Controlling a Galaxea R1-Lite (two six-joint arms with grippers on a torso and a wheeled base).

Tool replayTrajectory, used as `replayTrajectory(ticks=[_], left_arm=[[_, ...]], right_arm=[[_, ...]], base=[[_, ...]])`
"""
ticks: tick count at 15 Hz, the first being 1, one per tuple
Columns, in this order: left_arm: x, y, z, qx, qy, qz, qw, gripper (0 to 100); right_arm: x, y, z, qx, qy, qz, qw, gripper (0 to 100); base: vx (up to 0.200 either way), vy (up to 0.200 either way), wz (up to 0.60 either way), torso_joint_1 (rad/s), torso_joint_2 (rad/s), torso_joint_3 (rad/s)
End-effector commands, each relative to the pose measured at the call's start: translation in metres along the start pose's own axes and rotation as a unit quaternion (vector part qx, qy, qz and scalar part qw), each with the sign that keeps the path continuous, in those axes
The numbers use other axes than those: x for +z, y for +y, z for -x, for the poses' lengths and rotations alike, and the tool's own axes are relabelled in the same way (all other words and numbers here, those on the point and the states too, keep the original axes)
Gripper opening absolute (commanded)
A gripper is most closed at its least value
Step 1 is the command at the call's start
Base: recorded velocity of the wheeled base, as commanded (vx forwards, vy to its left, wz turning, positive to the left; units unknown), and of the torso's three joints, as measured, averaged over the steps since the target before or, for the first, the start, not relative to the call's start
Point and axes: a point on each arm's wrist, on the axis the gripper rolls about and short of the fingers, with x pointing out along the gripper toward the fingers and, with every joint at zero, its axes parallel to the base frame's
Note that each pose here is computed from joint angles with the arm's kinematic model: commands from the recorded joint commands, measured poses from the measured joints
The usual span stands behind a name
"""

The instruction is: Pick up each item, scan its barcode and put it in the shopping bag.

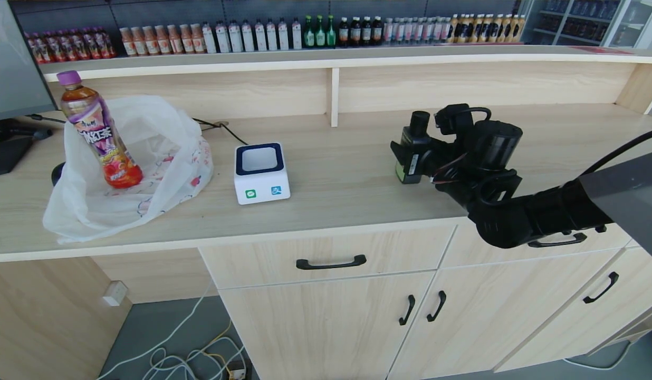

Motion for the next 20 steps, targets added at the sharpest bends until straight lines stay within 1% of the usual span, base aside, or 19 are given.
replayTrajectory(ticks=[1, 9, 11, 14, 18, 20], left_arm=[[0.000, 0.000, 0.000, 0.000, 0.000, 0.000, 1.0000, 100], [0.000, 0.000, 0.000, 0.000, 0.000, 0.000, 1.0000, 100], [0.000, 0.000, 0.000, 0.000, 0.000, 0.000, 1.0000, 100], [0.000, 0.000, 0.000, 0.000, 0.000, 0.000, 1.0000, 100], [0.000, 0.000, 0.000, 0.000, 0.000, 0.000, 1.0000, 100], [0.000, 0.000, 0.000, 0.000, 0.000, 0.000, 1.0000, 100]], right_arm=[[-0.002, -0.005, -0.001, -0.005, 0.002, 0.001, 1.000, 0], [-0.006, -0.003, 0.000, -0.002, 0.008, 0.002, 1.000, 0], [-0.013, -0.002, 0.001, 0.000, 0.018, 0.004, 1.000, 0], [-0.021, -0.001, 0.001, 0.001, 0.012, 0.009, 1.000, 0], [-0.002, -0.003, -0.001, 0.001, -0.017, 0.005, 1.000, 0], [0.004, -0.001, 0.006, 0.004, -0.019, 0.006, 1.000, 0]], base=[[0.000, 0.000, 0.00, 0.000, 0.00, 0.000], [0.000, 0.000, 0.00, 0.000, 0.00, 0.000], [0.000, 0.000, 0.00, 0.000, 0.00, 0.000], [0.000, 0.000, 0.00, 0.000, 0.00, 0.000], [0.000, 0.000, 0.00, 0.000, 0.00, 0.000], [0.000, 0.000, 0.00, 0.000, 0.00, 0.000]])
